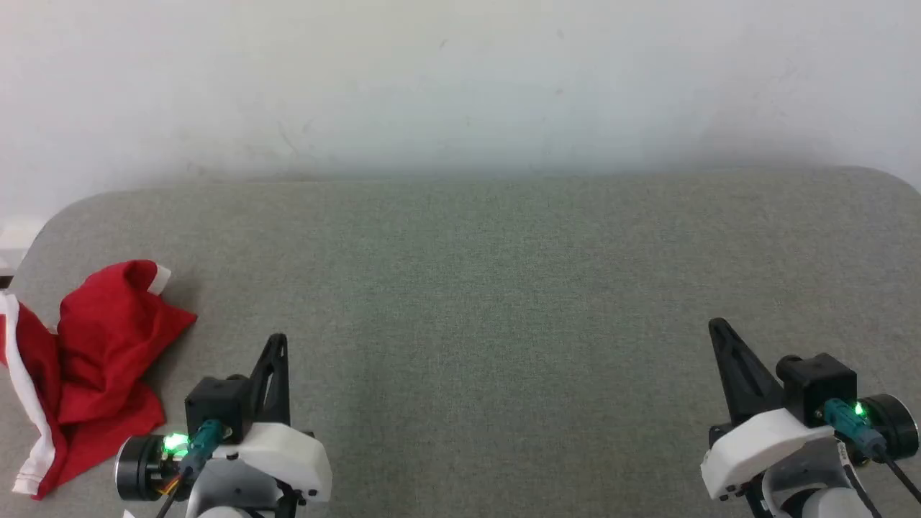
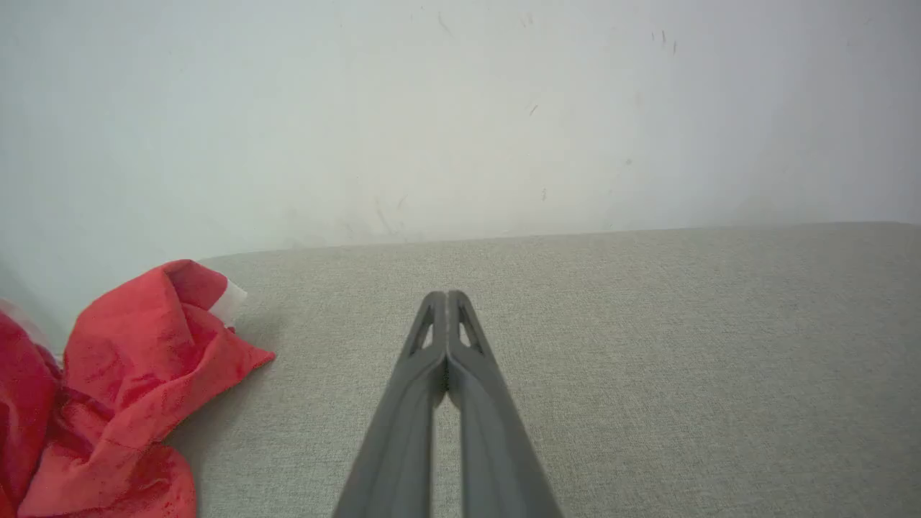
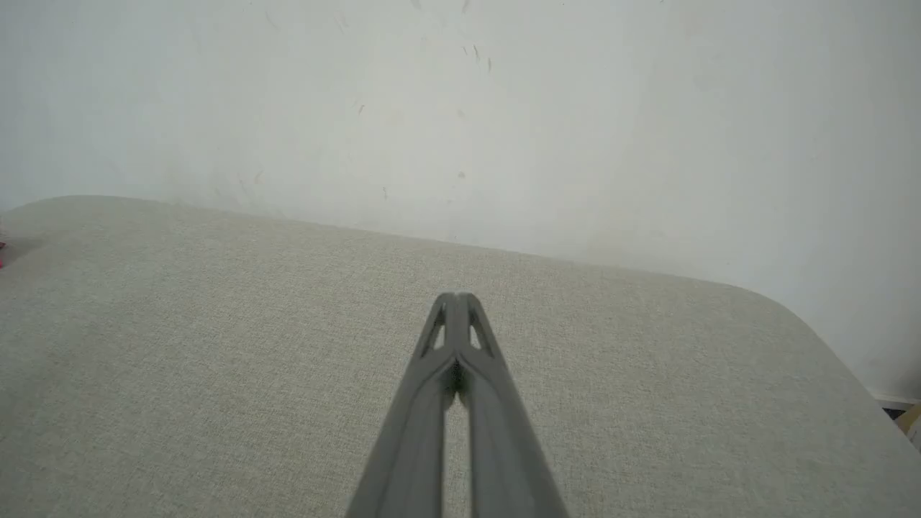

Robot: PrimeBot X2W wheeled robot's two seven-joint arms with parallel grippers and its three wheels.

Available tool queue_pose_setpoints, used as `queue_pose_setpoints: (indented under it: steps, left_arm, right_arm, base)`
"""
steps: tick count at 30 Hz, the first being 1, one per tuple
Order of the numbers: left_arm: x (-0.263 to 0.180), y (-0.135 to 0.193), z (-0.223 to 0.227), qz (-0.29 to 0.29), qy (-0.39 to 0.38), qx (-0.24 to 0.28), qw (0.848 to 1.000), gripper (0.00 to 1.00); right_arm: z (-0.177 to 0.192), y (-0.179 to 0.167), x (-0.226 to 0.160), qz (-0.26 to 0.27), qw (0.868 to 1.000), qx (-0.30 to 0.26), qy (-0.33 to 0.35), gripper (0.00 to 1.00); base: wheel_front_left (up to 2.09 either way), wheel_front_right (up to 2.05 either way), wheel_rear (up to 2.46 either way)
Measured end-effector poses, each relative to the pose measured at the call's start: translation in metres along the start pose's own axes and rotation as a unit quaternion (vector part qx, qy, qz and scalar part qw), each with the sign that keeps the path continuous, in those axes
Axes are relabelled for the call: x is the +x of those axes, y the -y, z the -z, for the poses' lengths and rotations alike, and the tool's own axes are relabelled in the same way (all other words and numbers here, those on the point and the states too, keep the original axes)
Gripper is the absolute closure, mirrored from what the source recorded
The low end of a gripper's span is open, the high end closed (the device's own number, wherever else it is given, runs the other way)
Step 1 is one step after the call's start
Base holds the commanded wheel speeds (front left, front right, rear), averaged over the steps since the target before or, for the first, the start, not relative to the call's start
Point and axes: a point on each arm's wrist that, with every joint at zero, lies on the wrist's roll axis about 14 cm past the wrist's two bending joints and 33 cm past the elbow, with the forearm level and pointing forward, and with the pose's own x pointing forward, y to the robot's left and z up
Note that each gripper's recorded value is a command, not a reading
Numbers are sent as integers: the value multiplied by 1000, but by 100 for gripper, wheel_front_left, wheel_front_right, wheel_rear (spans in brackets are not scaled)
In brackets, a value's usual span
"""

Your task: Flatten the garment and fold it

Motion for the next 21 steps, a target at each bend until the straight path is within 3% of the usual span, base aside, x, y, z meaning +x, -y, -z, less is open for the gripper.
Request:
queue_pose_setpoints:
  steps: [21]
  left_arm:
    - [0,0,0,0,0,0,1000,100]
  right_arm:
    - [0,0,0,0,1000,0,0,100]
  base:
    - [0,0,0]
